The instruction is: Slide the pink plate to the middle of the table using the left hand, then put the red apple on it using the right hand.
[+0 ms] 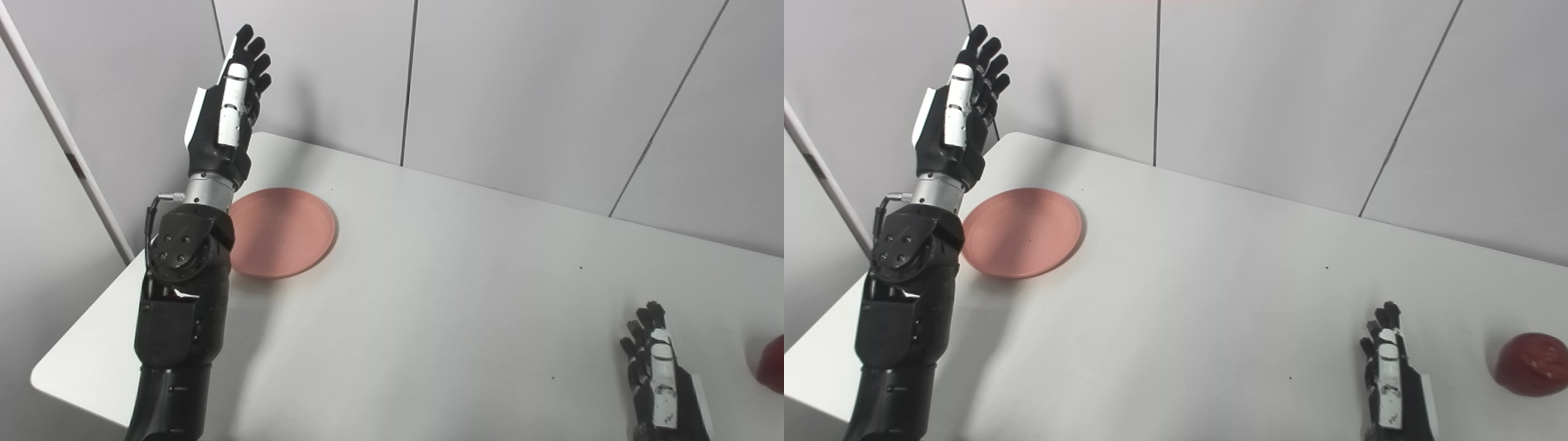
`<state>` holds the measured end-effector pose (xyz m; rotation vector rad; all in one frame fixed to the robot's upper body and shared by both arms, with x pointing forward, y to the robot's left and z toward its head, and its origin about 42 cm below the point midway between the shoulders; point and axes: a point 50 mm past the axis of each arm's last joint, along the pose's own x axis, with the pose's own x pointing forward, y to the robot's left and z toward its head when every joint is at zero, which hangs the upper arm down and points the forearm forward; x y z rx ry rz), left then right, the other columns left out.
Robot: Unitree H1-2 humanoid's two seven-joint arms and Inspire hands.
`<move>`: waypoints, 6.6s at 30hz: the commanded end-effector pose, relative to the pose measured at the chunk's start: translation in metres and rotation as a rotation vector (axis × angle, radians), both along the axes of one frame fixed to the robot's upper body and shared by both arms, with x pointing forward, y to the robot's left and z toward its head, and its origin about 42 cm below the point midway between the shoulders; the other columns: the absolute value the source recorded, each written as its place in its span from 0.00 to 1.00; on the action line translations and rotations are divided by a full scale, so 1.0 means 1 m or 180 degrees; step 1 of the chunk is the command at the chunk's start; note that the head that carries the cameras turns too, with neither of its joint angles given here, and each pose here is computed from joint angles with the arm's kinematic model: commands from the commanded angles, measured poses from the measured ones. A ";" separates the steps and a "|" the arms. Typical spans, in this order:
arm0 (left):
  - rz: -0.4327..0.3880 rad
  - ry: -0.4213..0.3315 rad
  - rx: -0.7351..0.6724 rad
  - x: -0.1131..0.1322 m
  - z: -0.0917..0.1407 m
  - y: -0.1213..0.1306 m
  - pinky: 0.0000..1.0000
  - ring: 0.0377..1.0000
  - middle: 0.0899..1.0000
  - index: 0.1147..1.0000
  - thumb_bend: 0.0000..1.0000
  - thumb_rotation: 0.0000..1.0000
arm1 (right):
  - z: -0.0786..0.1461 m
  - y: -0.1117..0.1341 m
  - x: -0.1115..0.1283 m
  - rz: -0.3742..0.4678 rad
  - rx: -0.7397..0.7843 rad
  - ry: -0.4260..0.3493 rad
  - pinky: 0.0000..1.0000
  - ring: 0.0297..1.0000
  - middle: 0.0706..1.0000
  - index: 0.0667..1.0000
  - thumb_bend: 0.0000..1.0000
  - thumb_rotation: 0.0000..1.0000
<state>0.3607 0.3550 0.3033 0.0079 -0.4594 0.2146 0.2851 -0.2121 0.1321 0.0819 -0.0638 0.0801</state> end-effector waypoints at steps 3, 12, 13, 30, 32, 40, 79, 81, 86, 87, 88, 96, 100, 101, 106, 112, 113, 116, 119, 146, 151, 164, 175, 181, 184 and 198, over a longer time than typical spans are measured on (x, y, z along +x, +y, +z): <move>0.0083 -0.0348 0.0078 0.005 0.022 0.022 0.99 0.97 0.98 0.95 0.39 1.00 | 0.016 0.000 0.006 0.0013 0.0036 -0.0290 1.00 1.00 1.00 1.00 0.19 1.00; 0.0171 -0.0150 -0.0088 0.012 0.005 0.055 0.96 0.96 0.96 0.94 0.40 1.00 | 0.018 -0.001 0.005 0.0023 0.0031 -0.0289 1.00 1.00 1.00 1.00 0.19 1.00; 0.0177 -0.0136 -0.0099 0.012 0.003 0.057 0.95 0.96 0.95 0.93 0.39 1.00 | 0.018 -0.001 0.005 0.0025 0.0033 -0.0289 1.00 1.00 1.00 1.00 0.19 1.00; 0.0229 0.0272 -0.0275 0.010 -0.036 0.082 0.92 0.92 0.91 0.88 0.35 1.00 | 0.019 -0.003 0.005 0.0016 0.0038 -0.0294 1.00 1.00 1.00 1.00 0.15 1.00; 0.0259 0.0314 -0.0281 0.009 -0.039 0.084 0.91 0.91 0.91 0.88 0.34 1.00 | 0.020 -0.002 0.005 0.0019 0.0038 -0.0282 1.00 1.00 1.00 1.00 0.15 1.00; 0.0358 0.0444 -0.0304 0.005 -0.052 0.092 0.91 0.90 0.89 0.85 0.34 1.00 | 0.022 -0.001 0.005 -0.0007 0.0021 -0.0284 1.00 1.00 1.00 1.00 0.15 1.00; 0.0438 0.0832 -0.0569 0.004 -0.106 0.100 0.91 0.90 0.88 0.86 0.29 1.00 | 0.027 -0.006 0.003 0.0001 0.0045 -0.0262 1.00 1.00 1.00 1.00 0.13 1.00; 0.0438 0.0865 -0.0600 0.005 -0.110 0.100 0.91 0.90 0.88 0.86 0.30 1.00 | 0.026 -0.007 0.002 -0.0001 0.0043 -0.0266 1.00 1.00 1.00 1.00 0.13 1.00; 0.0470 0.0928 -0.0613 0.007 -0.119 0.101 0.91 0.89 0.87 0.85 0.29 1.00 | 0.027 -0.006 0.001 -0.0021 0.0049 -0.0247 1.00 1.00 1.00 1.00 0.14 1.00; 0.0485 0.0934 -0.0608 0.007 -0.121 0.101 0.90 0.89 0.87 0.84 0.28 1.00 | 0.027 -0.006 0.001 -0.0019 0.0050 -0.0247 1.00 1.00 1.00 1.00 0.14 1.00; 0.0494 0.0935 -0.0615 0.007 -0.123 0.100 0.89 0.88 0.87 0.84 0.28 1.00 | 0.027 -0.006 0.002 -0.0014 0.0058 -0.0246 1.00 1.00 1.00 1.00 0.14 1.00; 0.0374 0.0976 -0.0730 0.007 -0.136 0.096 0.92 0.90 0.89 0.86 0.26 1.00 | 0.029 -0.005 0.002 -0.0050 0.0017 -0.0256 1.00 1.00 1.00 1.00 0.12 1.00; 0.0273 0.0978 -0.0842 0.007 -0.141 0.095 0.90 0.91 0.90 0.88 0.29 1.00 | 0.029 -0.005 0.002 -0.0040 0.0041 -0.0249 1.00 1.00 1.00 1.00 0.11 1.00; 0.0255 0.0984 -0.0860 0.007 -0.142 0.094 0.90 0.91 0.90 0.89 0.29 1.00 | 0.028 -0.005 0.002 -0.0037 0.0047 -0.0252 1.00 1.00 1.00 1.00 0.12 1.00; 0.0254 0.1082 -0.0783 0.008 -0.147 0.092 0.92 0.90 0.89 0.88 0.32 1.00 | 0.028 -0.005 0.002 -0.0032 0.0046 -0.0238 1.00 1.00 1.00 1.00 0.13 1.00; 0.0250 0.1142 -0.0652 0.009 -0.152 0.089 0.91 0.90 0.89 0.88 0.32 1.00 | 0.026 -0.006 0.004 -0.0013 0.0024 -0.0245 1.00 1.00 1.00 1.00 0.14 1.00; 0.0258 0.1154 -0.0647 0.010 -0.154 0.090 0.91 0.90 0.90 0.88 0.32 1.00 | 0.027 -0.005 0.003 -0.0027 0.0028 -0.0241 1.00 1.00 1.00 1.00 0.14 1.00; 0.0239 0.1154 -0.0677 0.013 -0.158 0.089 0.90 0.90 0.89 0.86 0.35 1.00 | 0.028 -0.004 0.003 -0.0033 0.0033 -0.0242 1.00 1.00 1.00 1.00 0.12 1.00; 0.0197 0.1142 -0.0703 0.015 -0.160 0.087 0.91 0.90 0.89 0.86 0.35 1.00 | 0.028 -0.004 0.003 -0.0025 0.0043 -0.0234 1.00 1.00 1.00 1.00 0.12 1.00; -0.0168 0.1281 -0.0626 0.018 -0.170 0.028 0.86 0.86 0.85 0.83 0.34 1.00 | 0.031 -0.002 0.001 -0.0015 0.0049 -0.0244 1.00 1.00 1.00 1.00 0.14 1.00; -0.0242 0.1317 -0.0666 0.021 -0.168 0.010 0.87 0.87 0.86 0.83 0.32 1.00 | 0.033 -0.001 0.000 -0.0021 0.0039 -0.0276 1.00 1.00 1.00 1.00 0.15 1.00; -0.0440 0.1394 -0.0700 0.027 -0.168 -0.017 0.89 0.89 0.88 0.85 0.28 1.00 | 0.036 0.002 -0.002 -0.0048 0.0030 -0.0287 1.00 1.00 1.00 1.00 0.13 1.00; -0.0568 0.1478 -0.0739 0.033 -0.177 -0.036 0.88 0.87 0.86 0.83 0.29 1.00 | 0.035 0.004 -0.002 -0.0040 0.0031 -0.0286 1.00 1.00 1.00 1.00 0.16 1.00; -0.0687 0.1543 -0.0775 0.034 -0.185 -0.050 0.88 0.88 0.88 0.85 0.32 1.00 | 0.035 0.003 -0.002 -0.0010 0.0064 -0.0300 1.00 1.00 1.00 1.00 0.18 1.00; -0.0781 0.1569 -0.0746 0.034 -0.188 -0.059 0.89 0.89 0.88 0.86 0.32 1.00 | 0.035 0.004 -0.002 -0.0011 0.0067 -0.0287 1.00 1.00 1.00 1.00 0.19 1.00; -0.1011 0.1635 -0.0826 0.030 -0.193 -0.094 0.87 0.87 0.86 0.83 0.34 1.00 | 0.032 0.002 0.000 -0.0022 0.0018 -0.0296 1.00 1.00 1.00 1.00 0.22 1.00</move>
